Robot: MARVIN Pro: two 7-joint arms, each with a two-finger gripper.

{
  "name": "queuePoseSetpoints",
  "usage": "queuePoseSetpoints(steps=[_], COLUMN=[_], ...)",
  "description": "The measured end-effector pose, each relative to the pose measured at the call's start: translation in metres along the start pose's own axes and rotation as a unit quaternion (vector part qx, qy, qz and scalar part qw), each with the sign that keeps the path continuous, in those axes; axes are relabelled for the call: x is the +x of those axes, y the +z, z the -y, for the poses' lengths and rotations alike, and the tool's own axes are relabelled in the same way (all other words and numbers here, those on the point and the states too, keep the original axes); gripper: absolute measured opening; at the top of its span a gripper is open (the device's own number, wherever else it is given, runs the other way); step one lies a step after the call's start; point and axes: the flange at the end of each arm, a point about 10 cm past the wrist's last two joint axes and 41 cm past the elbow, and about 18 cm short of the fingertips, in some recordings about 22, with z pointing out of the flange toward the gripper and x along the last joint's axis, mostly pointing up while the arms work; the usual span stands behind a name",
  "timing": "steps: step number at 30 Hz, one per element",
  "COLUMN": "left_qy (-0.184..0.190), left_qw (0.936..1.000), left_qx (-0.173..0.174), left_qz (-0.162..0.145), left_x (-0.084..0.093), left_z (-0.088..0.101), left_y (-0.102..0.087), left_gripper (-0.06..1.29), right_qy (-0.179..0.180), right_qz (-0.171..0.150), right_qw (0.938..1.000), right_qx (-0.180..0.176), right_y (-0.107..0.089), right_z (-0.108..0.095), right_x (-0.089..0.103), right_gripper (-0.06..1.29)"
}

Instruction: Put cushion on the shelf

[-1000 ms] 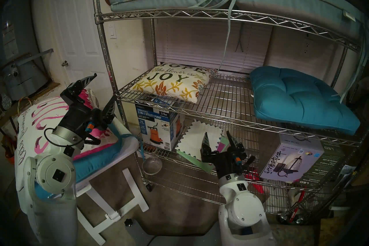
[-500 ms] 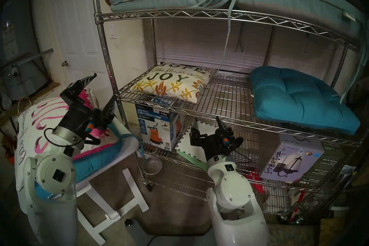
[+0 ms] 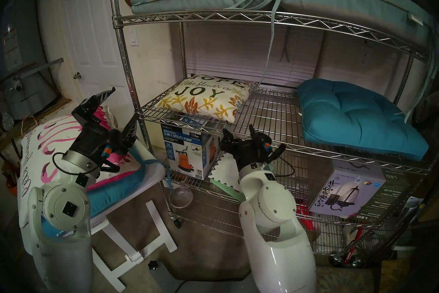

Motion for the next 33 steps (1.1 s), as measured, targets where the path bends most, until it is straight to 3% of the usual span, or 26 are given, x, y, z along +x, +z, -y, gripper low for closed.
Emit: queuePoseSetpoints(steps=[6,13,33], left_qy=[0.0,0.0,0.0], left_qw=[1.0,1.0,1.0], left_qx=[0.0,0.0,0.001], left_qz=[0.0,0.0,0.0], left_x=[0.0,0.0,0.0], left_z=[0.0,0.0,0.0], left_y=[0.0,0.0,0.0], left_gripper=[1.27,1.27,1.27], right_qy=[0.079,0.137,0.17], right_qz=[0.017,0.045,0.035], right_qw=[0.9967,0.9895,0.9848], right_qx=[0.007,0.009,0.013], right_y=[0.015,0.033,0.085], right_z=[0.007,0.012,0.017], right_x=[0.0,-0.011,0.001], right_gripper=[1.26,1.26,1.22])
